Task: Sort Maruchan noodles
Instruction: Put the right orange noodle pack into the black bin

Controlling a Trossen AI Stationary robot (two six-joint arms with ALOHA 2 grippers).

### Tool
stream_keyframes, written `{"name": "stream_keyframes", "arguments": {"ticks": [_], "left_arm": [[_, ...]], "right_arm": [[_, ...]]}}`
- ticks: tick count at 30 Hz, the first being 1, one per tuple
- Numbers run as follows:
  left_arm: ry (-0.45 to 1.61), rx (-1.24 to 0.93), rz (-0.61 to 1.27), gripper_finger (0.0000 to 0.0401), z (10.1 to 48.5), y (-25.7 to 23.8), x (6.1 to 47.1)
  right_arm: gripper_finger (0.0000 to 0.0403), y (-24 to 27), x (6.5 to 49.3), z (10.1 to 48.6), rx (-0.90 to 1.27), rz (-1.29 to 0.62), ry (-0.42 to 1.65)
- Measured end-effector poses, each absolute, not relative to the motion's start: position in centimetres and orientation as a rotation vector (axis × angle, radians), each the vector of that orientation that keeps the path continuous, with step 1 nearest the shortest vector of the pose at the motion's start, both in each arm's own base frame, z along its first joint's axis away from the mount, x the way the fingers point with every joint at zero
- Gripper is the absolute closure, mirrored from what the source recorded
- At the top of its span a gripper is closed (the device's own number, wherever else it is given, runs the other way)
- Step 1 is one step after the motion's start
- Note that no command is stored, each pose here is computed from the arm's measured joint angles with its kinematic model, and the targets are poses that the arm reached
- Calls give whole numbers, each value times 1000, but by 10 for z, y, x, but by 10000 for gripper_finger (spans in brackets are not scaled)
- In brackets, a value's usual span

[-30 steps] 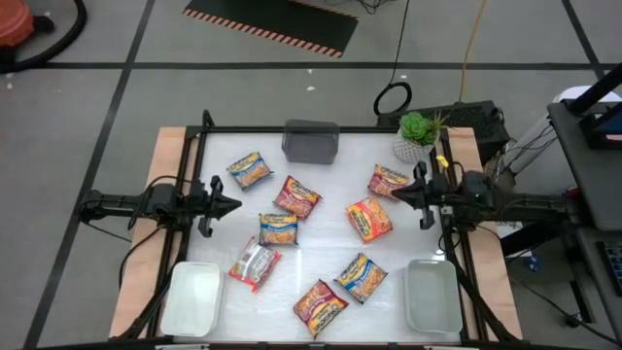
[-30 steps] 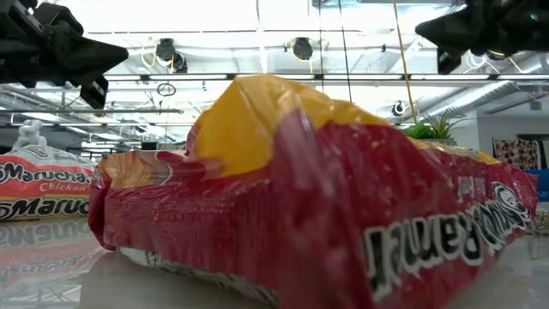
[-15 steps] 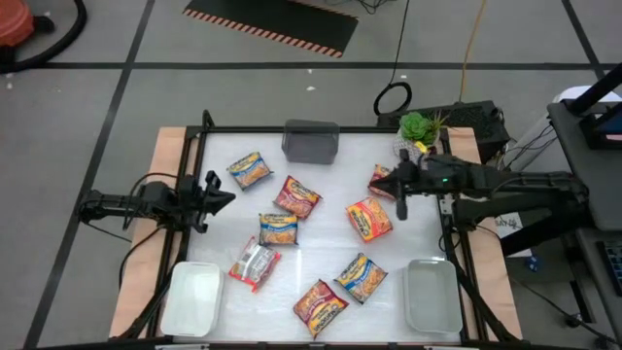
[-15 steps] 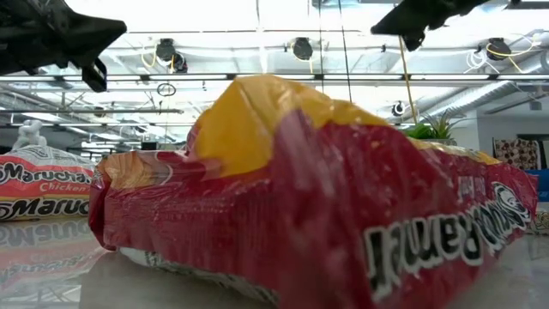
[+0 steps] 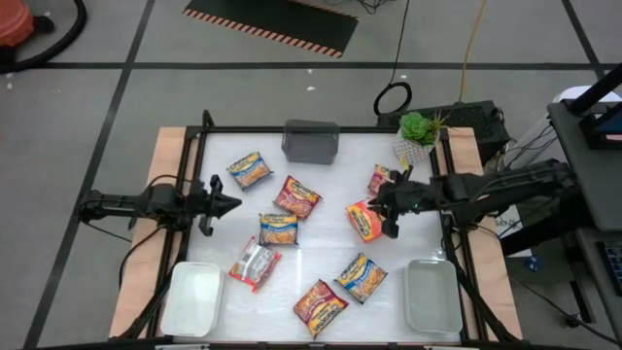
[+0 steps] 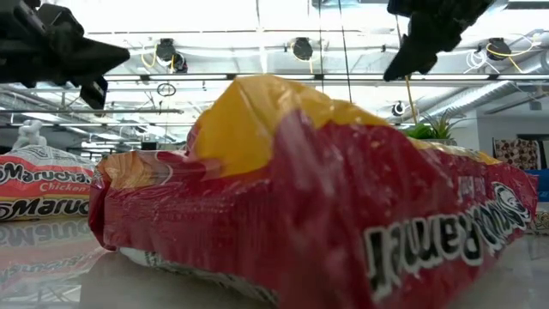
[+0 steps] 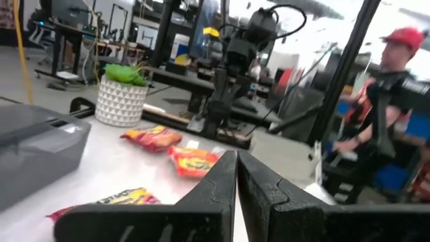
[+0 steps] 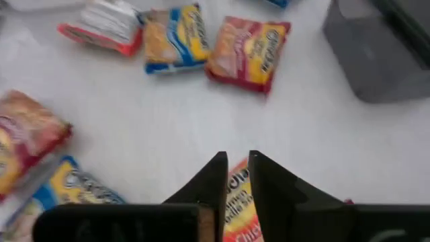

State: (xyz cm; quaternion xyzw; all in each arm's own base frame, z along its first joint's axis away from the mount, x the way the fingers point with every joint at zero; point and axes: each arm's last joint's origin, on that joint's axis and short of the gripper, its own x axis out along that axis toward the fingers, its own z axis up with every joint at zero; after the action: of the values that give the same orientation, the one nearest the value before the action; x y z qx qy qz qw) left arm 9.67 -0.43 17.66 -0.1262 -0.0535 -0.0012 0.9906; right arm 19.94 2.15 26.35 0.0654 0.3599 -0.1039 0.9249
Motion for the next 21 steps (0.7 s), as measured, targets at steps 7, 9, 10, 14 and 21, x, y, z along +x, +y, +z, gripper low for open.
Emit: {"name": "stream_keyframes", "arguments": {"ticks": [7, 9, 10, 14, 21], "left_arm": [[-64, -87, 14, 382, 172, -4, 97], [-59, -31, 31, 382, 172, -4, 97], [-57, -4, 46, 382, 172, -3, 97], [-62, 53, 139, 382, 173, -1, 97], [-51, 126, 185, 382, 172, 1, 97]], "right_arm": [[323, 48, 202, 250, 107, -220, 804], [323, 56, 202, 245, 109, -203, 832], [323, 60, 202, 242, 108, -200, 856], [323, 73, 199, 229, 104, -233, 943], [323, 91, 199, 211, 77, -232, 1037]]}}
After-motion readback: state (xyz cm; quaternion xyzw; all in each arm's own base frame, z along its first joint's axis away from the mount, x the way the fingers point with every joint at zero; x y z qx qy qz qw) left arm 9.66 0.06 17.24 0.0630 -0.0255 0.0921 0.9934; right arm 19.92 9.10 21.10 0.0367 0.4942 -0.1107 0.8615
